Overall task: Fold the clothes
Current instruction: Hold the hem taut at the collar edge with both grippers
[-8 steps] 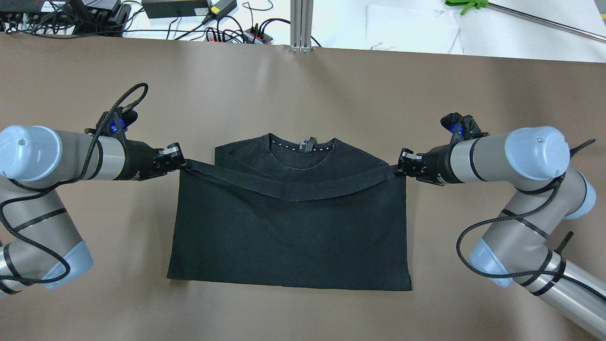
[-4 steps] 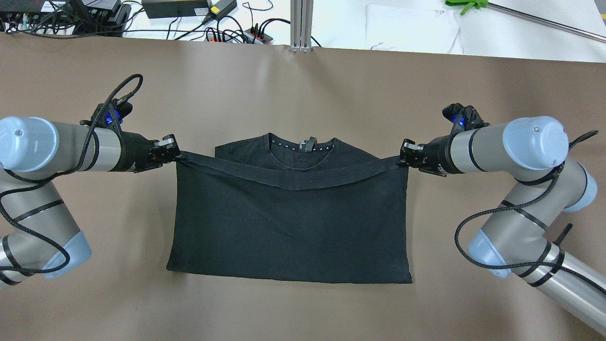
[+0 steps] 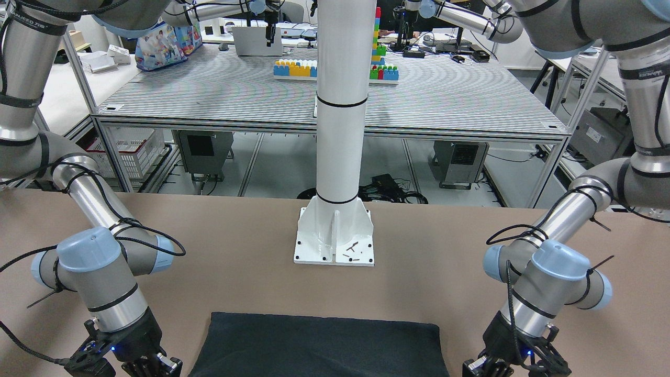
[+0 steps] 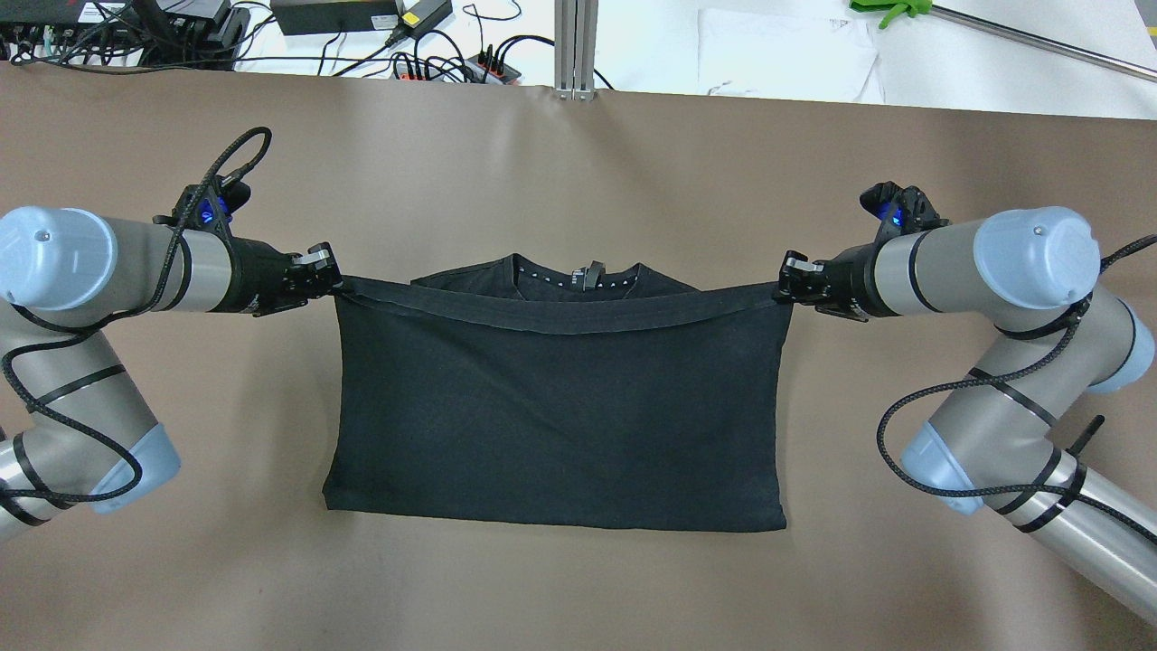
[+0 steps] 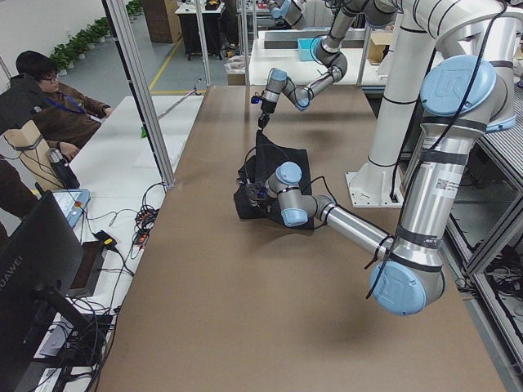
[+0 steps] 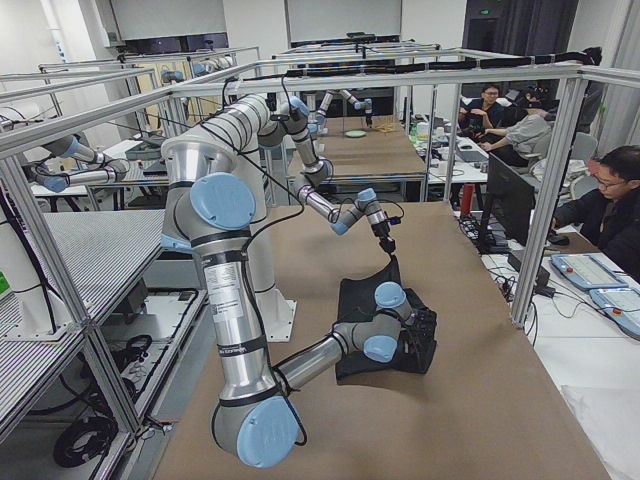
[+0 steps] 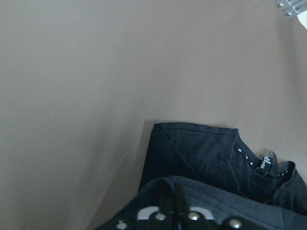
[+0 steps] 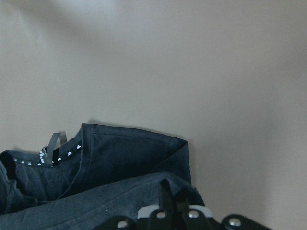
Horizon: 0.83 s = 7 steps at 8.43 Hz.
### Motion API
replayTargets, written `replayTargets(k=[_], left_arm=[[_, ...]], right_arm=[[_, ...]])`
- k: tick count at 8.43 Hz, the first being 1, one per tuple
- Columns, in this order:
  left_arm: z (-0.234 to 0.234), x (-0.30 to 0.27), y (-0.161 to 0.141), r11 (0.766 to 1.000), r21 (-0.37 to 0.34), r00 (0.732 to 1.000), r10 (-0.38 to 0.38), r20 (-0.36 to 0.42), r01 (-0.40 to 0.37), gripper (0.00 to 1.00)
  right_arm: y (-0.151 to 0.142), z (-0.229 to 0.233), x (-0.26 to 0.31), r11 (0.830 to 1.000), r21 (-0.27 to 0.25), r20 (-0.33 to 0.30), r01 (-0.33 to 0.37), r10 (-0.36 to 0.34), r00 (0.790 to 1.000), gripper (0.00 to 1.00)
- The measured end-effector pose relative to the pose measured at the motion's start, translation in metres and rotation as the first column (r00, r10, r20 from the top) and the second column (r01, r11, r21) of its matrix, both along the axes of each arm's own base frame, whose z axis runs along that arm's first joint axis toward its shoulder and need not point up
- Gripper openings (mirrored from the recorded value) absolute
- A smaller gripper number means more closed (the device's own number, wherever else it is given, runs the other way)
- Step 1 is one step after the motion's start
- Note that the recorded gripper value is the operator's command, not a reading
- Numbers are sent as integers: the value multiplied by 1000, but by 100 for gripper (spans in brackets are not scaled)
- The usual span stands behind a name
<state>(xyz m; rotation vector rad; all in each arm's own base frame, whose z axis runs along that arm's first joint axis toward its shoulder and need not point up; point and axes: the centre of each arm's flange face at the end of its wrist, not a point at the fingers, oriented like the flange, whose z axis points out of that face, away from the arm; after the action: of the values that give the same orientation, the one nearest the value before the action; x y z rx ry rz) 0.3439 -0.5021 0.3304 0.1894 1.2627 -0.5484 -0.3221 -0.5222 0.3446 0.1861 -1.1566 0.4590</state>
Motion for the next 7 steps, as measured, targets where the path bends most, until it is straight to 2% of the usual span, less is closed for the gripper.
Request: replayTargets(k=[4, 7], left_arm=[[10, 3, -4, 1000, -12, 1000, 0, 17, 0, 0], [-2, 8, -9, 1000, -22, 1000, 1, 26, 0, 0]], right_arm=[[-5, 25, -7, 999, -32, -27, 2, -3, 1000, 0], [-5, 11, -9, 1000, -28, -13, 11, -12, 1000, 0]])
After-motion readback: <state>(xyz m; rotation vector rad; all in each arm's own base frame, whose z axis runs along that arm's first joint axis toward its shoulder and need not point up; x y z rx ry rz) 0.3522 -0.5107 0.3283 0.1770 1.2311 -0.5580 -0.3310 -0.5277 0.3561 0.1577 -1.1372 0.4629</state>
